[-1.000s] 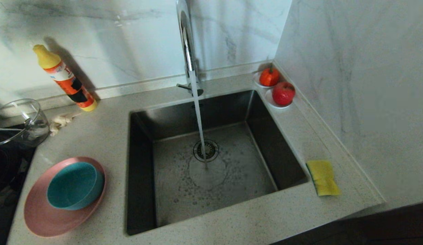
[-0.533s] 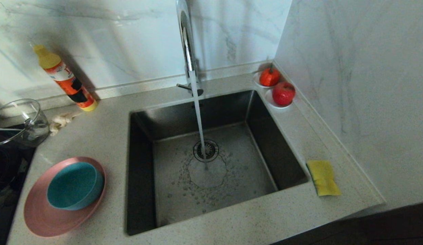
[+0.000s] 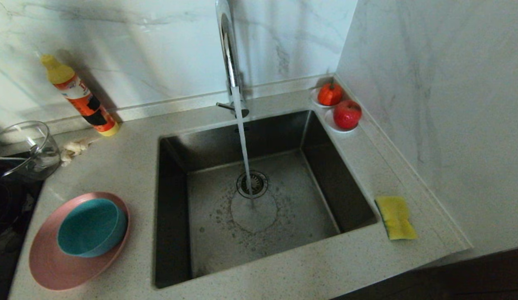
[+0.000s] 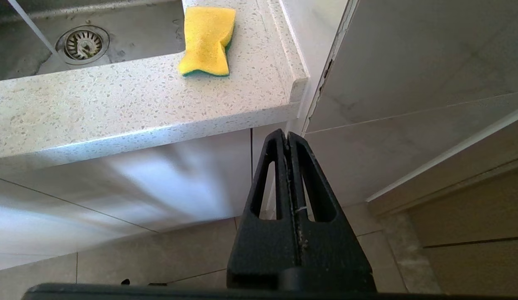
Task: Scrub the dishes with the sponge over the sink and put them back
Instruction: Place the chopsticks on the glass basin
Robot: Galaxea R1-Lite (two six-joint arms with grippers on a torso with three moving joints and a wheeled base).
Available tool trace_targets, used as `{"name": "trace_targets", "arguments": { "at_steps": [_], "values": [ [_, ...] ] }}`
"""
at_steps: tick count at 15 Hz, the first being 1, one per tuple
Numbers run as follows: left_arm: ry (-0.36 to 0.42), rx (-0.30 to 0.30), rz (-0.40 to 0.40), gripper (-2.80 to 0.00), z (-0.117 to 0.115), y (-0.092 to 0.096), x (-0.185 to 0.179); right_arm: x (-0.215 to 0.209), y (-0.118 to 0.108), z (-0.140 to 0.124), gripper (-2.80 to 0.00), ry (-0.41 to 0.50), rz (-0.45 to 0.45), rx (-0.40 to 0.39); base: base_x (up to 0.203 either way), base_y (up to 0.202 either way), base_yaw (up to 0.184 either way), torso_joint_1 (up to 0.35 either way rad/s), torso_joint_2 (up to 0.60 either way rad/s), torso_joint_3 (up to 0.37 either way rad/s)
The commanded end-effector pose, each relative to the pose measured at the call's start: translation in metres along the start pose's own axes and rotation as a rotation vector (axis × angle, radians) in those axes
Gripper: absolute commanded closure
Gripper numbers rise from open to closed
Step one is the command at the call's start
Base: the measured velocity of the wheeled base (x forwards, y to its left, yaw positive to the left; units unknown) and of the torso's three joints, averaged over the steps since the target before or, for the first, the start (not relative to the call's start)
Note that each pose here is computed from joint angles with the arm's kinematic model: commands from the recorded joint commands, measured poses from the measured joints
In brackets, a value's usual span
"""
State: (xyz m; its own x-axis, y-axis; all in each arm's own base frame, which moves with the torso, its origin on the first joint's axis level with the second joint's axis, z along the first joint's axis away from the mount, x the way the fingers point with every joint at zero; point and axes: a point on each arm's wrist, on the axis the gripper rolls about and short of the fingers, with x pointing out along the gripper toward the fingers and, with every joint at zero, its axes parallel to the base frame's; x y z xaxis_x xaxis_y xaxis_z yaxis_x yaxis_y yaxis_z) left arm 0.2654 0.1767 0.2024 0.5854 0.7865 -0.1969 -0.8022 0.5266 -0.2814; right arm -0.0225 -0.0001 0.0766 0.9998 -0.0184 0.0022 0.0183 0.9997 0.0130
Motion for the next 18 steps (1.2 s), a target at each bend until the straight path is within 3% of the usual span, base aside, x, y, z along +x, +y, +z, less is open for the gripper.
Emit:
{"name": "trace_targets", "arguments": {
  "at_steps": [1, 7, 14, 18],
  "values": [
    [0.006, -0.001, 0.004, 0.00, -0.003, 0.000, 0.003, 0.000, 0.000, 0.000, 0.00, 0.001, 0.000, 0.001, 0.000, 0.000, 0.000, 0.000, 0.00, 0.000],
    [-0.001, -0.011, -0.012, 0.00, 0.000, -0.005, 0.008, 0.000, 0.000, 0.000, 0.00, 0.002, 0.000, 0.000, 0.000, 0.000, 0.000, 0.000, 0.00, 0.000],
    [-0.115, -0.075, -0.126, 0.00, 0.044, -0.021, -0.002, 0.000, 0.000, 0.000, 0.00, 0.001, 0.000, 0.000, 0.000, 0.000, 0.000, 0.000, 0.00, 0.000],
    [-0.075, -0.062, -0.170, 0.00, 0.033, -0.033, 0.011, 0.000, 0.000, 0.000, 0.00, 0.000, 0.000, 0.001, 0.000, 0.000, 0.000, 0.000, 0.00, 0.000]
  ]
}}
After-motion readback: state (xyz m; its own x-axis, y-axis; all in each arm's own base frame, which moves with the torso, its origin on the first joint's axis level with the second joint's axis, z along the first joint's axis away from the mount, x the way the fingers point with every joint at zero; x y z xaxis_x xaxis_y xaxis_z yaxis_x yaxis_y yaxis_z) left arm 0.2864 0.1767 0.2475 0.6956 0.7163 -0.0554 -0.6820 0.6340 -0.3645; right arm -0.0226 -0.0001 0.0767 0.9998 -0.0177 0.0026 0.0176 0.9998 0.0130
